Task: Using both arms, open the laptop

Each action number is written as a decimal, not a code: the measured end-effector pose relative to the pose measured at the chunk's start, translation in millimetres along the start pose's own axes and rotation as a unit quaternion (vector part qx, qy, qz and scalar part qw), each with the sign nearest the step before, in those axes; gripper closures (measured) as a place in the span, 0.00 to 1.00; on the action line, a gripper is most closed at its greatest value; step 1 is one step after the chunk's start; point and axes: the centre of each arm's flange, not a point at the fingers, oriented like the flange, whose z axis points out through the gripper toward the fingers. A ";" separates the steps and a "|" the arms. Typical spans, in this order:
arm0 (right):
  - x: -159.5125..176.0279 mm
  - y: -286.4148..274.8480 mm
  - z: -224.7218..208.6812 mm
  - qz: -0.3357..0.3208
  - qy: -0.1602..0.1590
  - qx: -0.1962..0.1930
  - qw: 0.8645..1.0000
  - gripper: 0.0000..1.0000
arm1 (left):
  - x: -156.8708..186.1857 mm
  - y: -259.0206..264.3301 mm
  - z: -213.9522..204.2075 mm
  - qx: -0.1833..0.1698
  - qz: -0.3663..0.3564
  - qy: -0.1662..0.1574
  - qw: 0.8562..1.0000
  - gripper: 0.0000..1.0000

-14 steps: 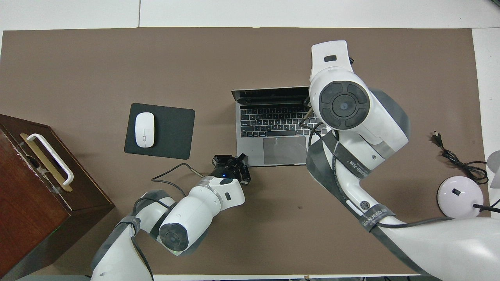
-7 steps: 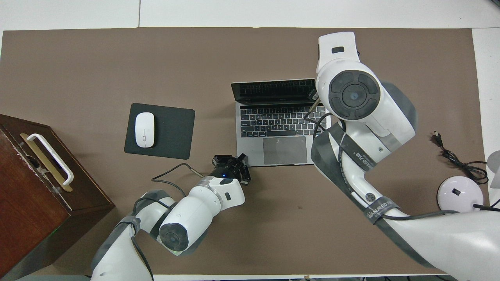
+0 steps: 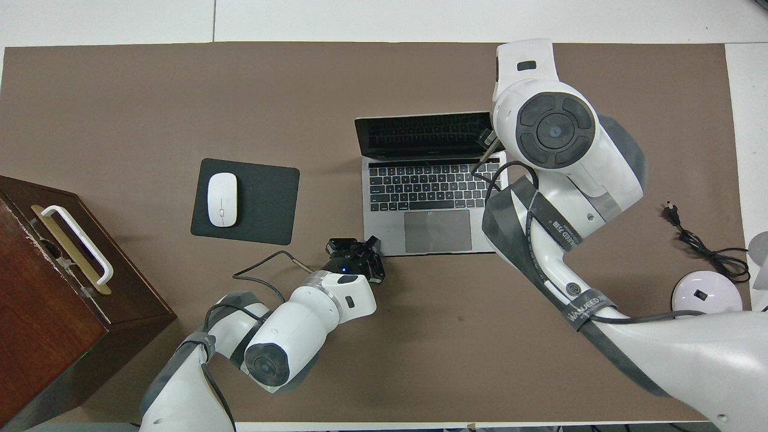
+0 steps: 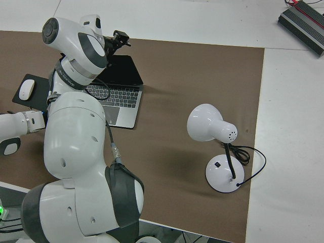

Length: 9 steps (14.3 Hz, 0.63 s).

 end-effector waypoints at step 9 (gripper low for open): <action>1.9 12.2 -15.7 0.036 -0.026 0.030 0.999 0.00 | 4.1 1.5 4.2 -0.001 0.001 0.003 1.000 0.99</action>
